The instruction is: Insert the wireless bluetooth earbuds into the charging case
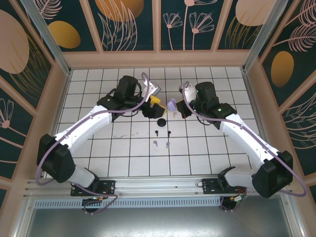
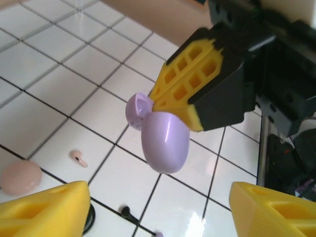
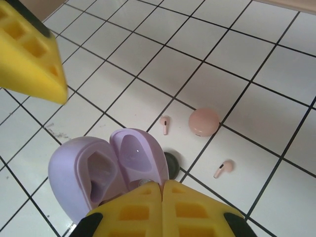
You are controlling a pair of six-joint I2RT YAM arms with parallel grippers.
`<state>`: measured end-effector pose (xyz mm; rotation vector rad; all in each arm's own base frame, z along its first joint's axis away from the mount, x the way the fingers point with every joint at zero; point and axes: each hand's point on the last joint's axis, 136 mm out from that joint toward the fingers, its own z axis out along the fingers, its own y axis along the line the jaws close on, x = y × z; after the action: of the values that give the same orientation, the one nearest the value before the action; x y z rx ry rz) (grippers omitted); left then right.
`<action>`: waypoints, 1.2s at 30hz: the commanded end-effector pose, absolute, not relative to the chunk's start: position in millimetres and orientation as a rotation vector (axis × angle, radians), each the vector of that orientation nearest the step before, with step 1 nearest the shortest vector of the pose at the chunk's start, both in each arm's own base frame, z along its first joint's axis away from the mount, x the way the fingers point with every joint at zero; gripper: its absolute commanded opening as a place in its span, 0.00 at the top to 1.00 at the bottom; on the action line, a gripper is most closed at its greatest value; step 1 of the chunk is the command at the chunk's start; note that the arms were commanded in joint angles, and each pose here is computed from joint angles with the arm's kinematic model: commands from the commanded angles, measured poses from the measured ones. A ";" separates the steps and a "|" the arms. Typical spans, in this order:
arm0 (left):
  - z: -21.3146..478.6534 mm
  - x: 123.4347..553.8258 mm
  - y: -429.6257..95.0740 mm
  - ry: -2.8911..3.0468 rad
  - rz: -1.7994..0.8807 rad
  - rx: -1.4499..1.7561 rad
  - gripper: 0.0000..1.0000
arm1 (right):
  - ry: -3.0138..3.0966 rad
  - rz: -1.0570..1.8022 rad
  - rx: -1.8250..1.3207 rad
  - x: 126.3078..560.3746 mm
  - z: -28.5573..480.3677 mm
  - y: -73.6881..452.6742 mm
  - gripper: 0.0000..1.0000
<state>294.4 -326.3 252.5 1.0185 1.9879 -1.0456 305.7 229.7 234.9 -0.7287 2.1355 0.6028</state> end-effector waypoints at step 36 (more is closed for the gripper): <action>245.0 276.5 -342.9 1.999 -1.232 1.234 0.51 | 2.080 0.645 -0.887 292.7 249.1 263.1 1.00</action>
<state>286.8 -340.4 238.1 1.1804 2.0418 -1.1782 286.0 259.5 233.9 -0.8827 2.1236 0.6661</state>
